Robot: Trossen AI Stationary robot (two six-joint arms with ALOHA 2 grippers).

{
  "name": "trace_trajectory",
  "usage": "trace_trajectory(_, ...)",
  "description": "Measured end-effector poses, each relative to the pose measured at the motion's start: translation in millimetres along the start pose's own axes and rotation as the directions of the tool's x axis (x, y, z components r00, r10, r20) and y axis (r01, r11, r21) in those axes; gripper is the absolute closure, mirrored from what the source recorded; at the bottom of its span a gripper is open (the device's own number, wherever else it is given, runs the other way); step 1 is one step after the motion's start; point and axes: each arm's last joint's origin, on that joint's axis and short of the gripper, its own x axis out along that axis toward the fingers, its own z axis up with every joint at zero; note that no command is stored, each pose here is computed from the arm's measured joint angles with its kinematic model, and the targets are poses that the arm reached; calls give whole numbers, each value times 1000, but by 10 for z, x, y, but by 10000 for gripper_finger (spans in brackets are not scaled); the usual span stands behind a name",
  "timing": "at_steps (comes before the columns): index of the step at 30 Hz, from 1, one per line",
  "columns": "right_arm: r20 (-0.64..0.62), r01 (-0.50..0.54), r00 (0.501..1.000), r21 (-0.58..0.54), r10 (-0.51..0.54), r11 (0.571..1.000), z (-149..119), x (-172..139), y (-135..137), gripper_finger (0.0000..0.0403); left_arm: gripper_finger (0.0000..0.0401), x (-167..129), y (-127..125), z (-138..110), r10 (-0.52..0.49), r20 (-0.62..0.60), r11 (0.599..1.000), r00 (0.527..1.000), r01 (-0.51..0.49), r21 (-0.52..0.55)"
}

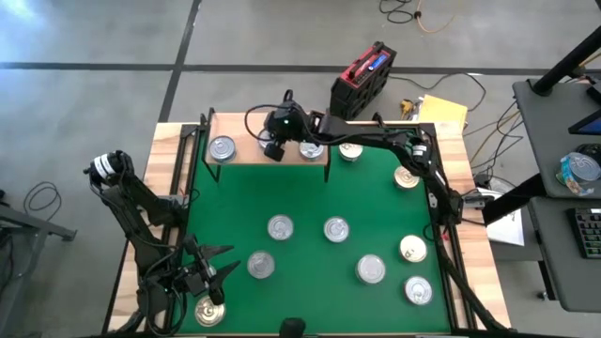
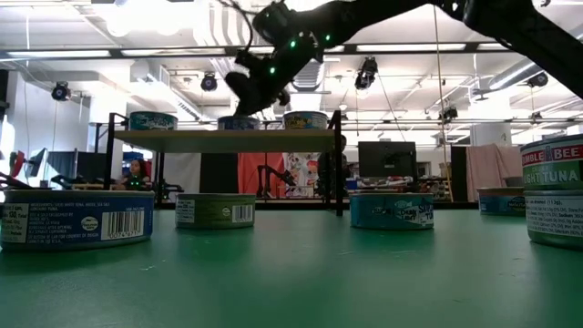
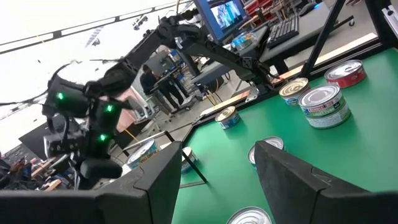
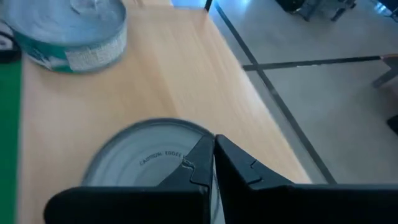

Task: Stack canned seafood by type on shelf
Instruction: Put the middle left dark blue tuna can on the shelf

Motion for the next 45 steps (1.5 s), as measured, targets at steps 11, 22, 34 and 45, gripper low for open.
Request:
trace_trajectory(11,-198,-22,980,64,34,998,67,-299,-73,394,214,1,0,0,0,0,1000,1000,0,-4)
trace_trajectory(22,-262,-32,964,66,48,997,-30,-277,-38,394,214,2,0,0,1,0,1000,1000,-1,-4)
trace_trajectory(34,-272,-41,960,92,65,995,-30,-291,28,394,214,2,0,0,1,0,1000,1000,-1,-3)
trace_trajectory(45,-277,-49,958,114,79,992,-21,-313,124,394,214,2,0,0,1,0,1000,1000,-1,-3)
